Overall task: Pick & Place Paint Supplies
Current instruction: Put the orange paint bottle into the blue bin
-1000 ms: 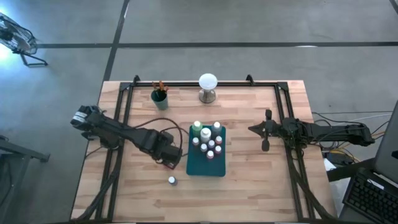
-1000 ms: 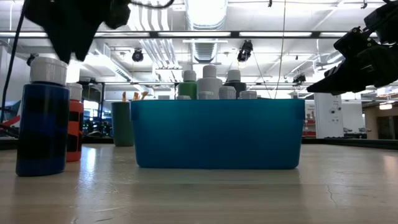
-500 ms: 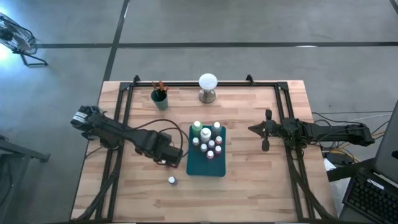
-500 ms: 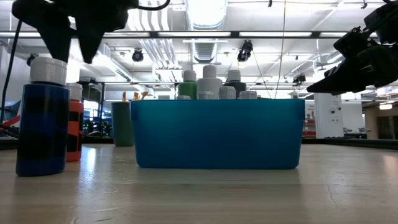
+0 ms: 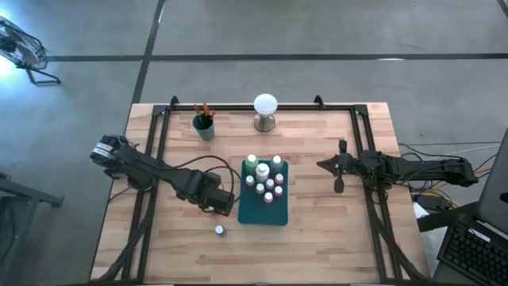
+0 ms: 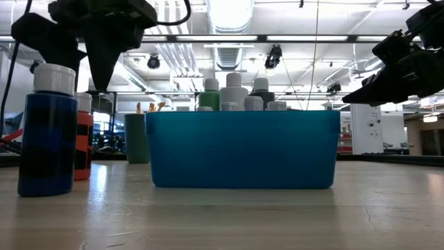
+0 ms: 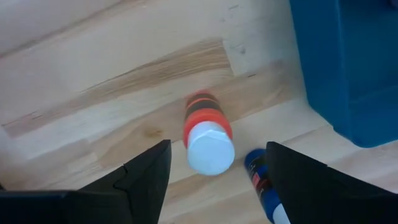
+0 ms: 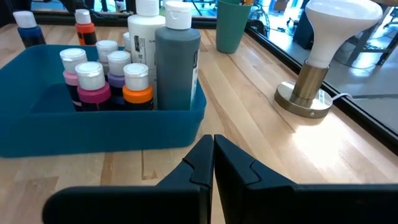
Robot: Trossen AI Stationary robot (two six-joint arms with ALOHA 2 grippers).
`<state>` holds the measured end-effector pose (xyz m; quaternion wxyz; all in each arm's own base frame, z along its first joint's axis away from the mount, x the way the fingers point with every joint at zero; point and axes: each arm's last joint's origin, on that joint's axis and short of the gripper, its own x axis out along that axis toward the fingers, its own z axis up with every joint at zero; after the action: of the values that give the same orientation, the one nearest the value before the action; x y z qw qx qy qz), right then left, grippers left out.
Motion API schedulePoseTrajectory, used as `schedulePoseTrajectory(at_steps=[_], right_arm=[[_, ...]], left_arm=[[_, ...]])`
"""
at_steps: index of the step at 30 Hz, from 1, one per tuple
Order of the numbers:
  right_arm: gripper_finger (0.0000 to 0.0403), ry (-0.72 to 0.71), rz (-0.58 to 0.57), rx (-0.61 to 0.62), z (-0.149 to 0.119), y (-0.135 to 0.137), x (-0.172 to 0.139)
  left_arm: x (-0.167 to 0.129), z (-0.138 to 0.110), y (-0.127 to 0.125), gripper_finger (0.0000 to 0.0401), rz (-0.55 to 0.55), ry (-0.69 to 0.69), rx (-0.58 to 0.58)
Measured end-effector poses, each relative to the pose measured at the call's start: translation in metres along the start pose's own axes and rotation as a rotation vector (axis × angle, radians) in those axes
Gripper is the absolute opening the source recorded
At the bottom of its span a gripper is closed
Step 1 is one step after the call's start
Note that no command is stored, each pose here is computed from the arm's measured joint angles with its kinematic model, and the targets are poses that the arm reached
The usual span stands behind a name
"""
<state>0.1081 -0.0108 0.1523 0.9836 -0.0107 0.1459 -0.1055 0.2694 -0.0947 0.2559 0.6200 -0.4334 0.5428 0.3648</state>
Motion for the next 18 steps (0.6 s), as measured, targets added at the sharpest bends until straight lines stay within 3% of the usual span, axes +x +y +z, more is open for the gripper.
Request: schedulePoseTrajectory(at_steps=[18], right_arm=[[0.0008,0.000,0.000,0.012,0.000,0.000,0.000]], left_arm=[[0.018,-0.002,0.004,0.0263,0.000,0.030,0.001]])
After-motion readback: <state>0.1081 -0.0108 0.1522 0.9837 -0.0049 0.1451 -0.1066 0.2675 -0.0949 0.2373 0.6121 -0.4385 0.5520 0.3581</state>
